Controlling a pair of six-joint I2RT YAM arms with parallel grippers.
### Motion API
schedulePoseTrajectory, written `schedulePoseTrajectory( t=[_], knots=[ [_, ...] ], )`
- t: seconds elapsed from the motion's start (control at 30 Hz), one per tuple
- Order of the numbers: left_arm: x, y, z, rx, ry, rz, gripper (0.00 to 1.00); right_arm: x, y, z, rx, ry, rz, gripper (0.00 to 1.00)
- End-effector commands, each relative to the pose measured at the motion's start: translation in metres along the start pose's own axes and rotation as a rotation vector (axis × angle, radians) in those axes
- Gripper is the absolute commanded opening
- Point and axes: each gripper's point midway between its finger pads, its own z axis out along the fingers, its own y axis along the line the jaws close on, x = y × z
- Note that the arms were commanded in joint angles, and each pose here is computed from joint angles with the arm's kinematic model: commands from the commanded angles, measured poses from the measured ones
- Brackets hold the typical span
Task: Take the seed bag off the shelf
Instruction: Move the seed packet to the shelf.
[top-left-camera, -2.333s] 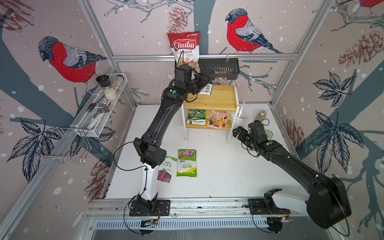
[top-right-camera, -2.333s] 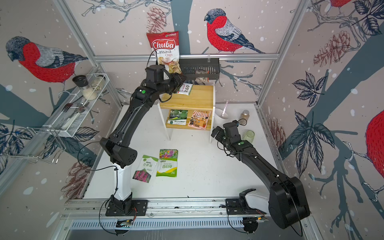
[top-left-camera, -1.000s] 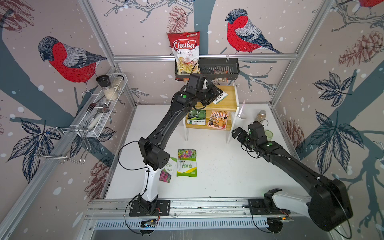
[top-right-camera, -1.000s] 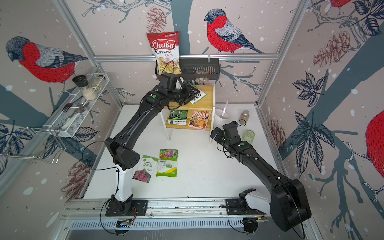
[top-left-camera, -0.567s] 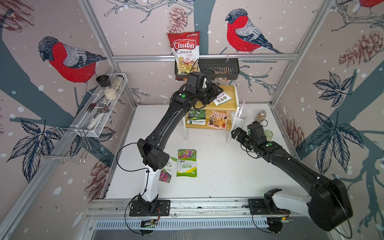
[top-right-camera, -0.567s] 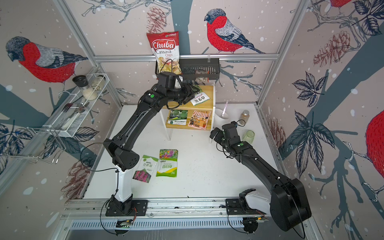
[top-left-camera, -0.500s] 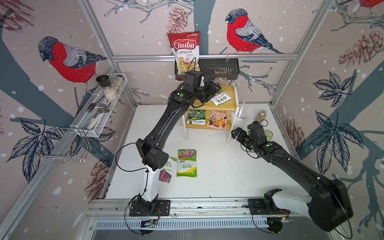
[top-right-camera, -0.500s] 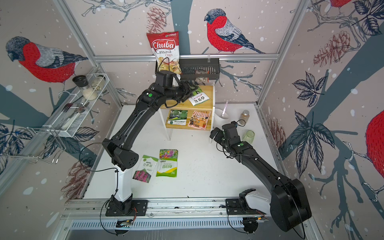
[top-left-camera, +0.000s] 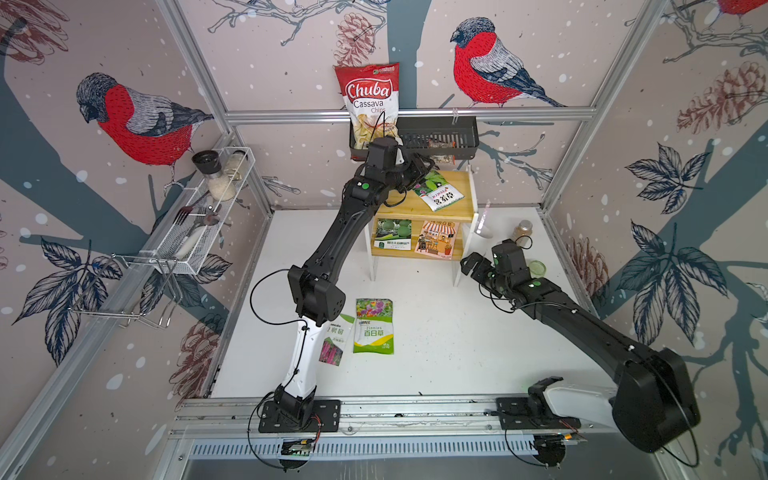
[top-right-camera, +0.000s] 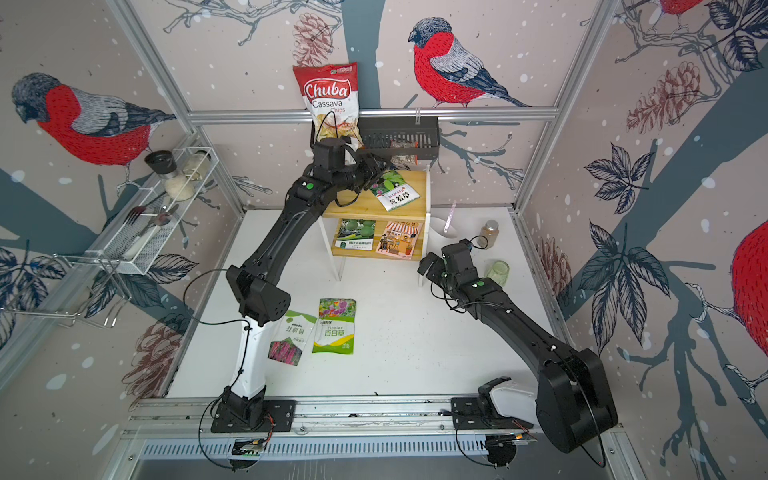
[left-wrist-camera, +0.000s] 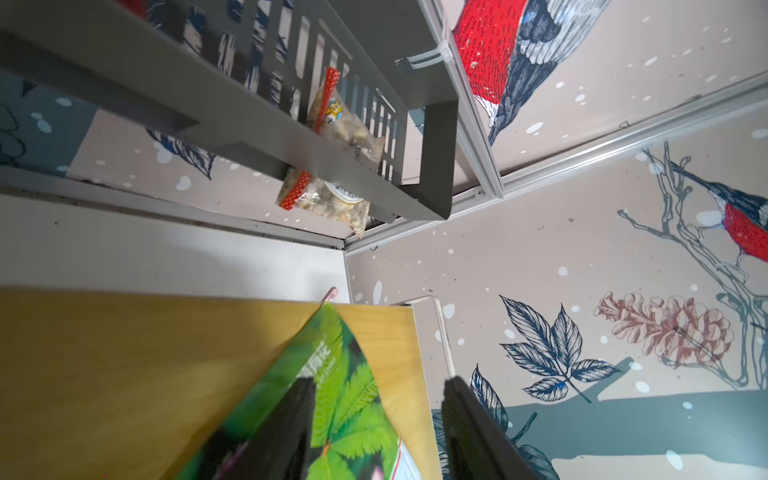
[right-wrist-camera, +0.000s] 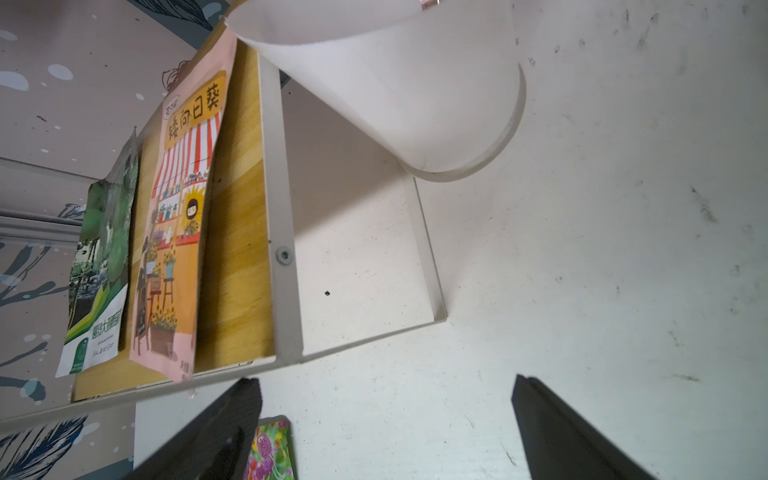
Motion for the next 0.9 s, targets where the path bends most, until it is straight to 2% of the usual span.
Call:
schedulePoseTrajectory(
  t=[0.0, 0.33, 0.67, 0.87],
  knots=[
    [-0.003, 0.012, 0.001, -0.047, -0.014, 0.027, 0.55, -0.001, 0.001, -0.001, 0.003, 0.001, -0.024, 1.00],
    [0.017, 0.058, -0.024, -0.275, 0.059, -0.050, 0.55, 0.001, 0.000, 0.008, 0.003, 0.030, -0.041, 1.00],
    [0.030, 0.052, -0.059, -0.319, 0.083, -0.068, 0.55, -0.002, 0.001, 0.006, -0.006, 0.027, -0.058, 1.00],
    [0.030, 0.028, -0.077, -0.290, 0.070, -0.029, 0.55, -0.003, 0.000, -0.007, -0.013, 0.011, -0.060, 1.00]
  ],
)
